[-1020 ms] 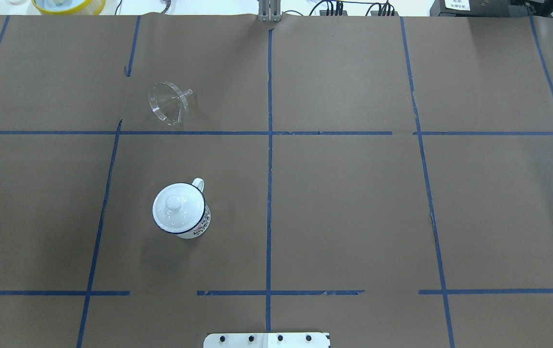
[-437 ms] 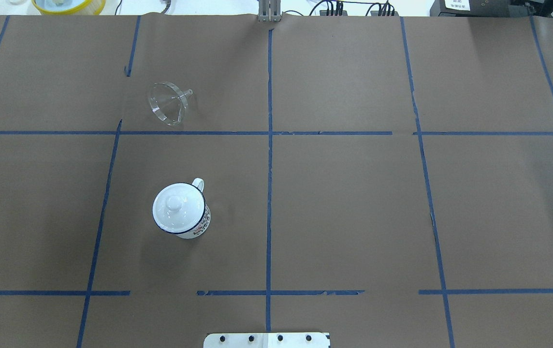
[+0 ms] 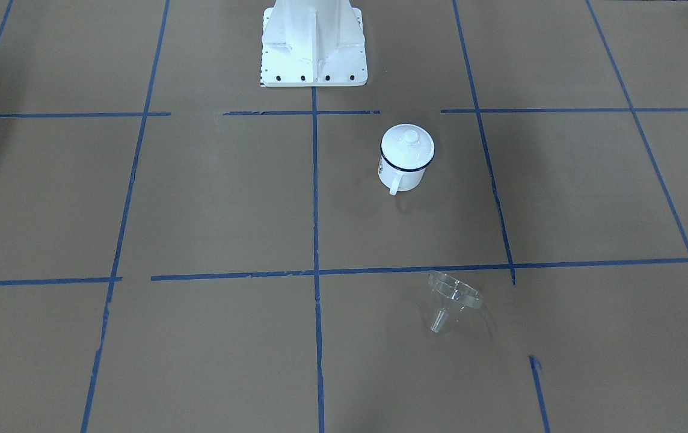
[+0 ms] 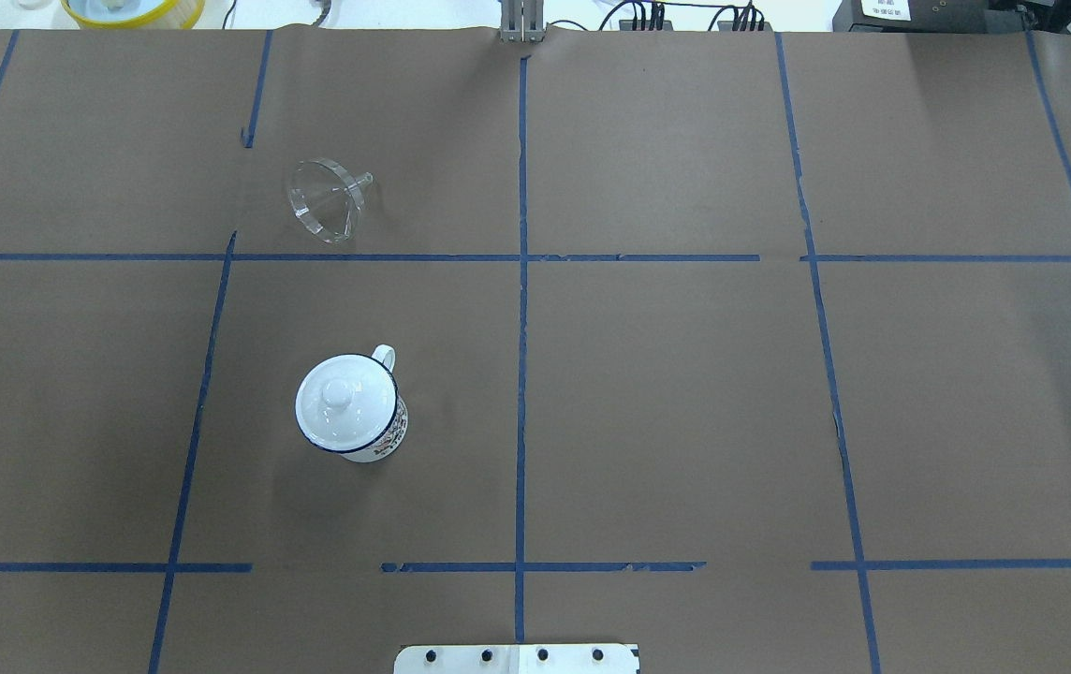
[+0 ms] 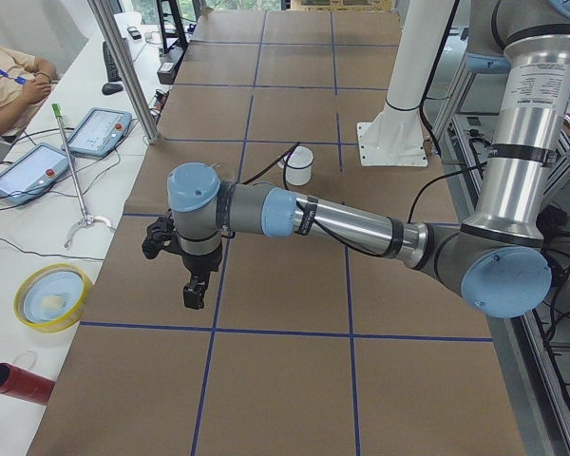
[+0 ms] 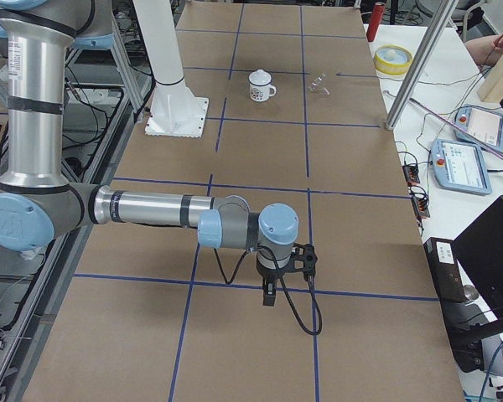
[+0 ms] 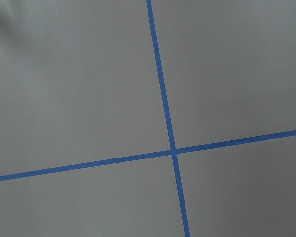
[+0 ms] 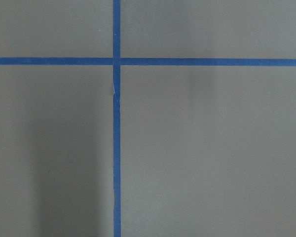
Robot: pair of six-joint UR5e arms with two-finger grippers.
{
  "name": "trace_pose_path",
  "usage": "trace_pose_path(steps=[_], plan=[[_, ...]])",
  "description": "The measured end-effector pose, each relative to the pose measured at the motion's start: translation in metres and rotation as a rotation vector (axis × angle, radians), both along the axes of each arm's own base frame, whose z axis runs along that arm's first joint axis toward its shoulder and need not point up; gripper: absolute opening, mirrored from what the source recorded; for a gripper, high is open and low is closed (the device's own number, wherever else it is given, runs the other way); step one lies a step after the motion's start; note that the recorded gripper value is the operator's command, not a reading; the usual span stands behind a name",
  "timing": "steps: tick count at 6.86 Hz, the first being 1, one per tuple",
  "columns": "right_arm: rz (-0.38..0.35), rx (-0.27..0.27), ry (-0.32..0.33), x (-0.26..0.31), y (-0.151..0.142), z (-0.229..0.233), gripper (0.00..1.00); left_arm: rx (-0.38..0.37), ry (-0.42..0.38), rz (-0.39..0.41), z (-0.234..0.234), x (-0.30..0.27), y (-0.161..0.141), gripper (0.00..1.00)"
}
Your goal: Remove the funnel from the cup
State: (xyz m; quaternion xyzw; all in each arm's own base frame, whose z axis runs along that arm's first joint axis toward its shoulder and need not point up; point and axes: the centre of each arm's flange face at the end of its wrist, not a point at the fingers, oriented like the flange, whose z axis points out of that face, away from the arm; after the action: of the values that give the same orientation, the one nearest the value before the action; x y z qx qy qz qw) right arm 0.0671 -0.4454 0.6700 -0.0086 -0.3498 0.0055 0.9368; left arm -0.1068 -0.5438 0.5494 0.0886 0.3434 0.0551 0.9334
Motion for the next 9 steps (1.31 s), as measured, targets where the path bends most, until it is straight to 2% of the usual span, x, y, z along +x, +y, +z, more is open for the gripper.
trace_pose_path(steps=[9], plan=[[0.000,0.000,0.000,0.0000,0.0000,0.0002,1.00,0.014,-0.001,0.000,-0.0058,-0.0001,-0.0015,1.00]])
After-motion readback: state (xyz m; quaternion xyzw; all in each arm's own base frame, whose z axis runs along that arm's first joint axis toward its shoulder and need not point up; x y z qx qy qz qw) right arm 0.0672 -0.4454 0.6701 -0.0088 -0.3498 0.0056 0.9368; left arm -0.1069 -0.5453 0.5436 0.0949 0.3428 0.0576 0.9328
